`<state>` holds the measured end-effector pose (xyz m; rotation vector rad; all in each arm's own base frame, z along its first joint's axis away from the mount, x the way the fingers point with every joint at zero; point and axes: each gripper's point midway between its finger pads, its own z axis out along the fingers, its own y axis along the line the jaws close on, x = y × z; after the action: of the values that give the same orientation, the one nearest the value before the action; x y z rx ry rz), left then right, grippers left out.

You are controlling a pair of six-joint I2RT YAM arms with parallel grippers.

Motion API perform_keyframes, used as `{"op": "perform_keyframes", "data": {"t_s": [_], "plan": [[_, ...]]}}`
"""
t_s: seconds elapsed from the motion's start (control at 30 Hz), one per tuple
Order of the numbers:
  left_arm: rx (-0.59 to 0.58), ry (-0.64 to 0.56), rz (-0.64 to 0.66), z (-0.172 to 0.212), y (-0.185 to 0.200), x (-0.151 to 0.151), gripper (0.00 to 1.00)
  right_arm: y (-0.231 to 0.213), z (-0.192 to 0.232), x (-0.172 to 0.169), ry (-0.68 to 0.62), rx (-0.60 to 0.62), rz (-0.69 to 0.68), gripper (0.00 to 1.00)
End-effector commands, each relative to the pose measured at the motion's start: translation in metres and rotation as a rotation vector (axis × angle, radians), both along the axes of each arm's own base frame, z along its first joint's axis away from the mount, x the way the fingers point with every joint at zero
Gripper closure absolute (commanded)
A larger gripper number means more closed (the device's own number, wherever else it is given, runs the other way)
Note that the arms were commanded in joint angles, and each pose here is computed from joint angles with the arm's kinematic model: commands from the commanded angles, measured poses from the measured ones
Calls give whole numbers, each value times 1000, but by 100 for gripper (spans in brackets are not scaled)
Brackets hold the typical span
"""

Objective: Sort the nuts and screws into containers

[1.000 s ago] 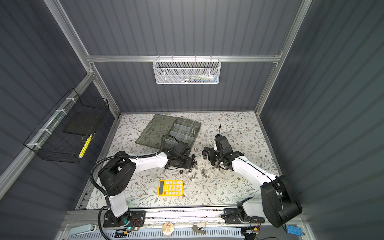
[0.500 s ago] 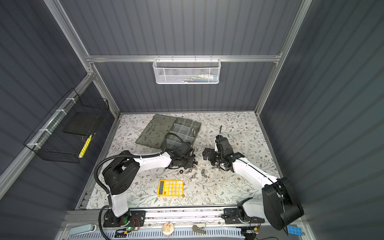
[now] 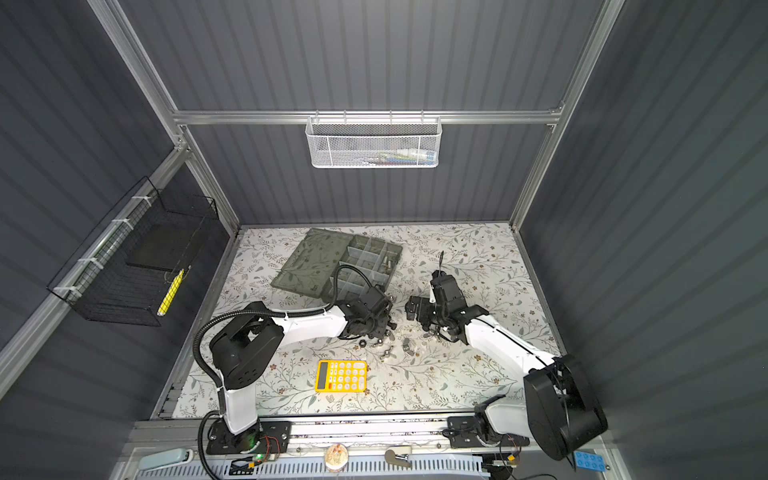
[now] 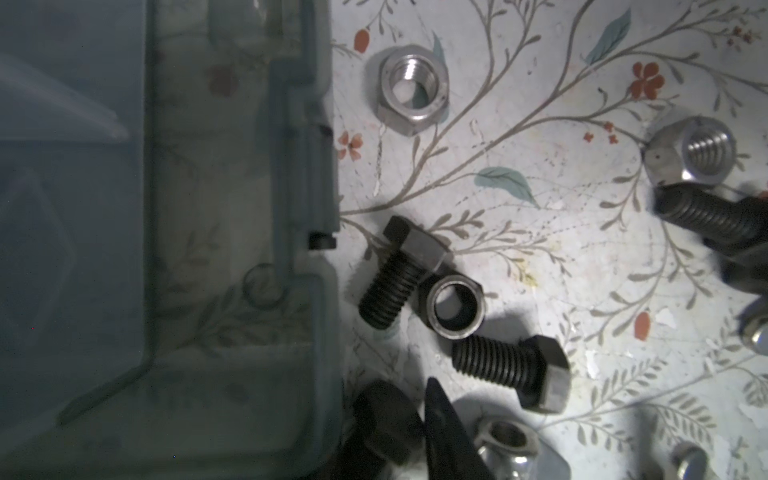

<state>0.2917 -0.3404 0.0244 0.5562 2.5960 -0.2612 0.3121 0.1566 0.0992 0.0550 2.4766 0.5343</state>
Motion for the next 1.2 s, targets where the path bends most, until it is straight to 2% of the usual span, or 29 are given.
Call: {"op": "perform_keyframes", "data": {"t_s": [0.0,0.63,1.17], "plan": [[119,67,-23,-21,26,-21,72,2,3,0,-4,13,-5,1],[36,22,-37,28,10,-13,79,8,19,0,-26,62,2,1],[-103,-22,-58,98,-17,-3,79,33,76,1,-218,183,96,1]]}}
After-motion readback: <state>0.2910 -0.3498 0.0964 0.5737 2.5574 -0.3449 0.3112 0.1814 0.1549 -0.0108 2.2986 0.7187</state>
